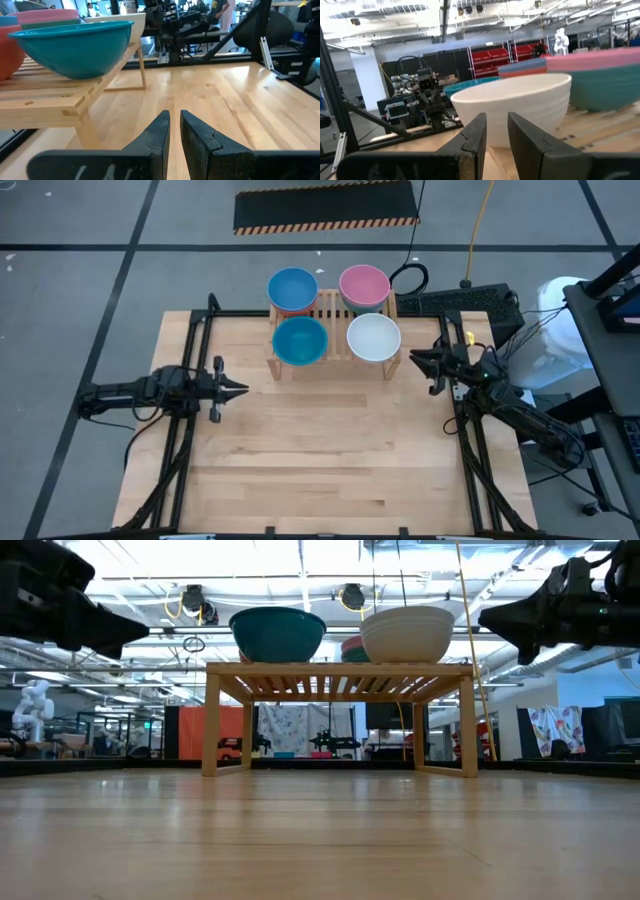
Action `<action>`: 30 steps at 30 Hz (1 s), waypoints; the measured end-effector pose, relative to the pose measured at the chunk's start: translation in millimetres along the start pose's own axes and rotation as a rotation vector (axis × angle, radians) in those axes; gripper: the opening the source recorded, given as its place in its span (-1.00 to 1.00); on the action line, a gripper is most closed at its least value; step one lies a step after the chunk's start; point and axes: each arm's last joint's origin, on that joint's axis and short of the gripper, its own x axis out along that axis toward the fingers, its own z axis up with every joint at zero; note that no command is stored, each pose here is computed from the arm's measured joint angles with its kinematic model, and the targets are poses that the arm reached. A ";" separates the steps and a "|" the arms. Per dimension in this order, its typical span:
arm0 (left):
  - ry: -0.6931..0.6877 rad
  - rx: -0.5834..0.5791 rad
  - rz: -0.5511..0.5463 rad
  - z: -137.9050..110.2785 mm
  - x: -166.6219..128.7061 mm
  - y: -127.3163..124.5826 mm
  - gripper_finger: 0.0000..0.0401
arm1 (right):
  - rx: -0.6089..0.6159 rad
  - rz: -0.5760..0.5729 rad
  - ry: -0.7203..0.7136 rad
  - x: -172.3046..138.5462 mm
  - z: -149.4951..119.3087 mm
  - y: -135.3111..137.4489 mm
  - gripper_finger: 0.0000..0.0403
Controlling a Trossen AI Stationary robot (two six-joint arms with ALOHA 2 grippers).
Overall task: Place and stack bowls onto a shelf
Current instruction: Return to Home Position
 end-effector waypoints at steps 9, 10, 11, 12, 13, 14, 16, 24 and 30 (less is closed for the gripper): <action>-0.033 0.037 -0.005 -7.2 4.3 -0.8 -0.74 | 0.030 -0.010 0.035 -0.1 -3.6 -1.0 -0.63; -0.034 0.044 -0.005 -7.2 4.3 -0.9 -0.74 | 0.030 -0.010 0.035 -0.1 -3.7 -1.0 -0.63; -0.034 0.049 -0.005 -7.2 4.3 -0.9 -0.74 | 0.030 -0.010 0.036 -0.1 -3.8 -1.0 -0.63; -0.034 0.051 -0.005 -7.3 4.3 -0.9 -0.74 | 0.029 -0.011 0.039 -0.1 -4.0 -1.1 -0.63; -0.034 0.051 -0.005 -7.3 4.3 -0.9 -0.74 | 0.028 -0.011 0.041 -0.1 -4.3 -1.1 -0.63; -0.034 0.048 -0.005 -7.3 4.3 -0.9 -0.74 | 0.029 -0.012 0.045 -0.1 -4.6 -1.2 -0.63; -0.034 0.035 -0.006 -7.3 4.3 -0.9 -0.74 | 0.031 -0.014 0.051 -0.1 -5.2 -1.4 -0.63; -0.033 0.037 0.001 -7.3 4.3 -0.7 -0.74 | 0.120 -0.063 0.212 -2.5 -22.0 -5.0 -0.63; -0.032 -0.098 0.001 -7.3 4.3 -0.6 -0.74 | 0.114 -0.061 0.201 -1.7 -20.8 -5.1 -0.63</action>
